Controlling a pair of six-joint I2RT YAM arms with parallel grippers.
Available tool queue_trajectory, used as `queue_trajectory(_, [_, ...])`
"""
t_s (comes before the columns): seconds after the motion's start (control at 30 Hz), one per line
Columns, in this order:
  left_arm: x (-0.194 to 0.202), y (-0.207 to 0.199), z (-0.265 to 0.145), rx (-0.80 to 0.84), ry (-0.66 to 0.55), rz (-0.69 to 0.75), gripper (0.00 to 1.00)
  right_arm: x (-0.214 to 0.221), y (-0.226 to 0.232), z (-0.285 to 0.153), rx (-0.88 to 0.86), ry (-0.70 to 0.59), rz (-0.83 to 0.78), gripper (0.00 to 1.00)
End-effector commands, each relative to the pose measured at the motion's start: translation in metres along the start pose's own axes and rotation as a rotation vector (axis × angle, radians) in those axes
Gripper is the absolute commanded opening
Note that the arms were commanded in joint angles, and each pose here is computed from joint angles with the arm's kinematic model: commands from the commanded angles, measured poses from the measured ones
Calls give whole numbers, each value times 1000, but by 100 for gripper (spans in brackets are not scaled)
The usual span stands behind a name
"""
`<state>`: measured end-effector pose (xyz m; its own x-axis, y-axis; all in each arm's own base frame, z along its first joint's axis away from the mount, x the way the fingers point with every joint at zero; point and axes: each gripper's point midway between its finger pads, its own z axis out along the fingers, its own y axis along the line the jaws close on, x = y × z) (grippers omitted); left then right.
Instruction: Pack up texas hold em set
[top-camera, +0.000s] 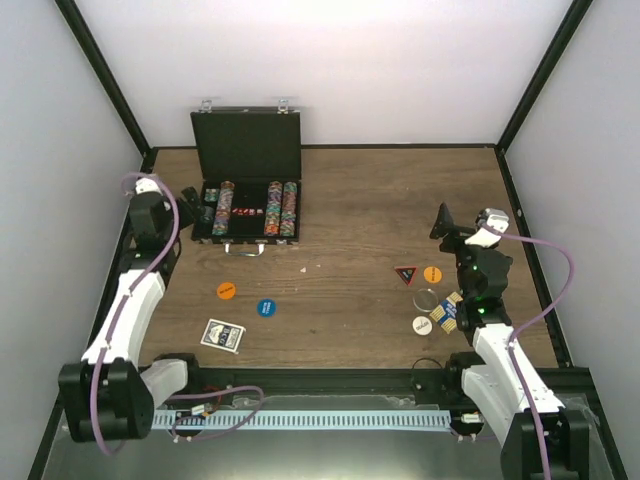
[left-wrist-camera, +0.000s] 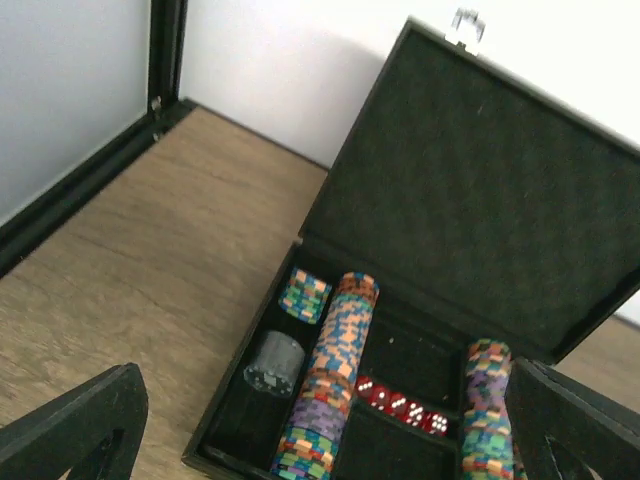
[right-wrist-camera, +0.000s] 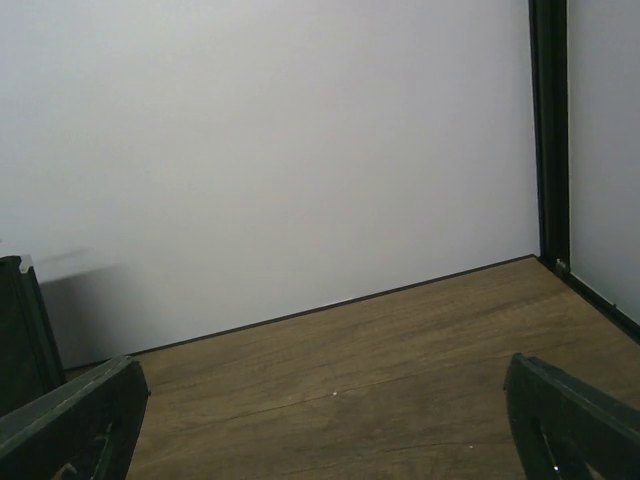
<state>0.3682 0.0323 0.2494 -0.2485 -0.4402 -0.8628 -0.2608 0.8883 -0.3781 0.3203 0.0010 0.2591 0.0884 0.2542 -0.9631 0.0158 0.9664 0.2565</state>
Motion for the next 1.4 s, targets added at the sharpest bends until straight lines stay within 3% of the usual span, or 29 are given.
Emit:
queue_trajectory(0.0, [14,-3,24,7,108,77,100,-5,18,-2,-95,1,9,100])
queue_trajectory(0.2, [53,27,77,-59,318,118,98,-10,27,-9,-145,-26,-6,100])
queue_trajectory(0.33, [65,42,106,-36,340,92,85,-9,27,-8,-149,-22,-9,100])
queue_trajectory(0.47, [86,41,128,20,438,85,72,-5,26,-4,-145,-3,-17,100])
queue_trajectory(1.03, [134,70,135,-43,601,83,39,3,14,-1,-79,11,-24,100])
queue_trajectory(1.37, [142,81,138,-89,625,102,32,5,12,-1,-67,15,-24,100])
